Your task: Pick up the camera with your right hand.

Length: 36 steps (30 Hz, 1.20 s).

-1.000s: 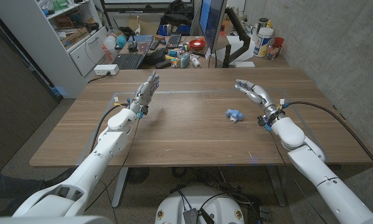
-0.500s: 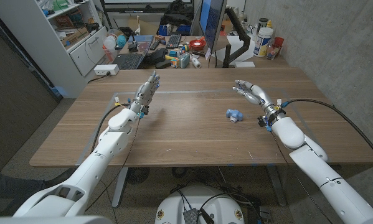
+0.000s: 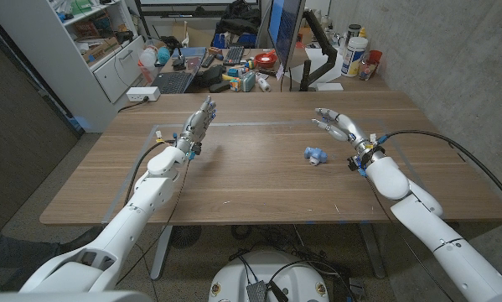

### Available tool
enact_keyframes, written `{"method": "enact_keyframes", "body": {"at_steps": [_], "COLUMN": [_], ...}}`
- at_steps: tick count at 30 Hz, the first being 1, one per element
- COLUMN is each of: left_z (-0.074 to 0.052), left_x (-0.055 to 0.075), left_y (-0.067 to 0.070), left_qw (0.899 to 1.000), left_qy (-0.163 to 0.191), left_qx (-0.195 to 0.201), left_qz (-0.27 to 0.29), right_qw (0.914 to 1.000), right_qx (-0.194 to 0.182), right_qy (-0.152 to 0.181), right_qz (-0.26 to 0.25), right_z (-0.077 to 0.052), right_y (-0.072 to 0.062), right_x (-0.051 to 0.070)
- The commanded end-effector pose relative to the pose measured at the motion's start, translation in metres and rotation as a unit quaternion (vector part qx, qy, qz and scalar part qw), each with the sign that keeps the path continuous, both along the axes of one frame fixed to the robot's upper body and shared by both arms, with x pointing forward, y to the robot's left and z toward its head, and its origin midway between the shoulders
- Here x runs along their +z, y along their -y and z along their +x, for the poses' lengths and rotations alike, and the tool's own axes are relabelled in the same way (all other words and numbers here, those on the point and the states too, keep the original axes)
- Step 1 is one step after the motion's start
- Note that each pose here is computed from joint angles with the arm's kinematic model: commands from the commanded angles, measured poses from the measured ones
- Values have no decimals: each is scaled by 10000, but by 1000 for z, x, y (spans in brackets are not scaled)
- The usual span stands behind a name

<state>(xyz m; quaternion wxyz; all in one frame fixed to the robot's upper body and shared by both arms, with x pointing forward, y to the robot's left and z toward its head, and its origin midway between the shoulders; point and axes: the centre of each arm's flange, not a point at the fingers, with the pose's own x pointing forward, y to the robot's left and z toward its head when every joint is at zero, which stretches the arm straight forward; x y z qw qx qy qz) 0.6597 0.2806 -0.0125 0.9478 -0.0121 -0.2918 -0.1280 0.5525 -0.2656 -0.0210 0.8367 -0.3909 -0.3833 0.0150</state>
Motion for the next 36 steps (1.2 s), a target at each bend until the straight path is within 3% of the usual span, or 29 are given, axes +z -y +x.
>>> {"method": "enact_keyframes", "body": {"at_steps": [1,11,36], "left_z": [2,2,3], "left_x": [-1,-1,2], "left_y": [4,5,5], "left_qw": [10000,10000,10000], "left_qy": [-39,-54,-22], "left_qx": [-12,-21,-30], "left_qz": [-29,-26,-9], "right_qw": [9983,9934,9837], "right_qx": [-338,-668,-853], "right_qy": [169,267,56], "right_qz": [-446,-896,-1584], "right_z": [-3,-10,-22], "right_y": [-3,-5,-16], "right_x": [0,-1,1]}}
